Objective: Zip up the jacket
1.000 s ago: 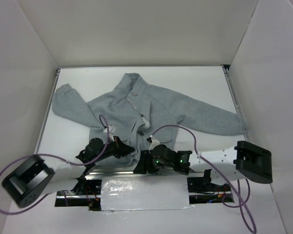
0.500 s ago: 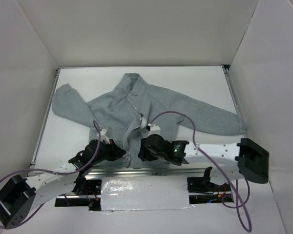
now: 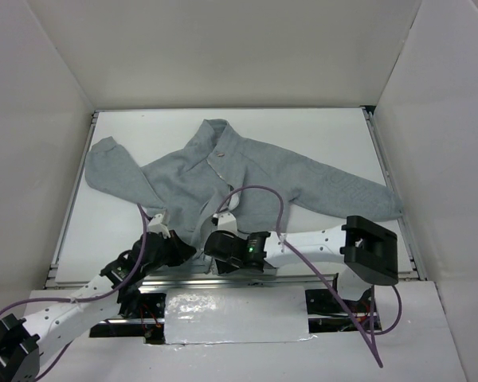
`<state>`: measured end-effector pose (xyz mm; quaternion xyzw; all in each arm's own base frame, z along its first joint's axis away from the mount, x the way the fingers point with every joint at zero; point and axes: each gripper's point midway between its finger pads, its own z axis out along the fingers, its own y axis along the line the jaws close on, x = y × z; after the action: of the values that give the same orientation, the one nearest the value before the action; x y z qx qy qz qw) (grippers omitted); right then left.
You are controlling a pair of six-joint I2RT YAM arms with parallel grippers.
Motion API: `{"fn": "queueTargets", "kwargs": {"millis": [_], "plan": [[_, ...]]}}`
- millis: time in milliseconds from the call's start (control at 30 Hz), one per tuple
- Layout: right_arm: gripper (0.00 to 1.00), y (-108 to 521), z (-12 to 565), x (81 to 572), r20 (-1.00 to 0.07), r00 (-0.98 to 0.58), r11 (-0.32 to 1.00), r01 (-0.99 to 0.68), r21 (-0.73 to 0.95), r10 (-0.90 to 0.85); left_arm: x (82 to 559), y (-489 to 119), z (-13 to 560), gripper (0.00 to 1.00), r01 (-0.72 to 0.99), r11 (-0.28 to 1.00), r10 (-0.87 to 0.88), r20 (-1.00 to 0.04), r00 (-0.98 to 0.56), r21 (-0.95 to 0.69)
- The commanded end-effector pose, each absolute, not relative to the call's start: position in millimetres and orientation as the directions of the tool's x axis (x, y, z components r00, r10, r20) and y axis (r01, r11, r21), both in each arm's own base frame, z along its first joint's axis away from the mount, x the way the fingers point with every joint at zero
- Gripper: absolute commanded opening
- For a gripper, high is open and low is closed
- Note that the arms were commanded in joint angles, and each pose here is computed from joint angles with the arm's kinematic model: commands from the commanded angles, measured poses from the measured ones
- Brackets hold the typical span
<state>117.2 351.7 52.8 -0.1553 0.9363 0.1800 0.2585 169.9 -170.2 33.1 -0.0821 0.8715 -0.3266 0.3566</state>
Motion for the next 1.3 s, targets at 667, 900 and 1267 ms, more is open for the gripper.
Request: {"fn": "queueTargets", "kwargs": {"millis": [667,900,1267], "plan": [[0.47,353.4,28.1,118.4,-0.525,-0.824,0.943,-0.314,0.108,-0.214,166.4,-173.2,32.6,0.00,0.127,0.782,-0.328,-0.576,-0.749,-0.610],[0.47,355.5,23.7,118.4,-0.523,-0.834,0.957,-0.270,0.111,-0.174,166.3,-174.6,35.2,0.00,0.142,0.779,-0.320,-0.583,-0.747,-0.611],[0.47,365.5,34.6,116.9,-0.547,-0.827,0.956,-0.249,0.153,-0.128,165.9,-175.6,32.2,0.00,0.147,0.776,-0.318,-0.582,-0.748,-0.613]]}}
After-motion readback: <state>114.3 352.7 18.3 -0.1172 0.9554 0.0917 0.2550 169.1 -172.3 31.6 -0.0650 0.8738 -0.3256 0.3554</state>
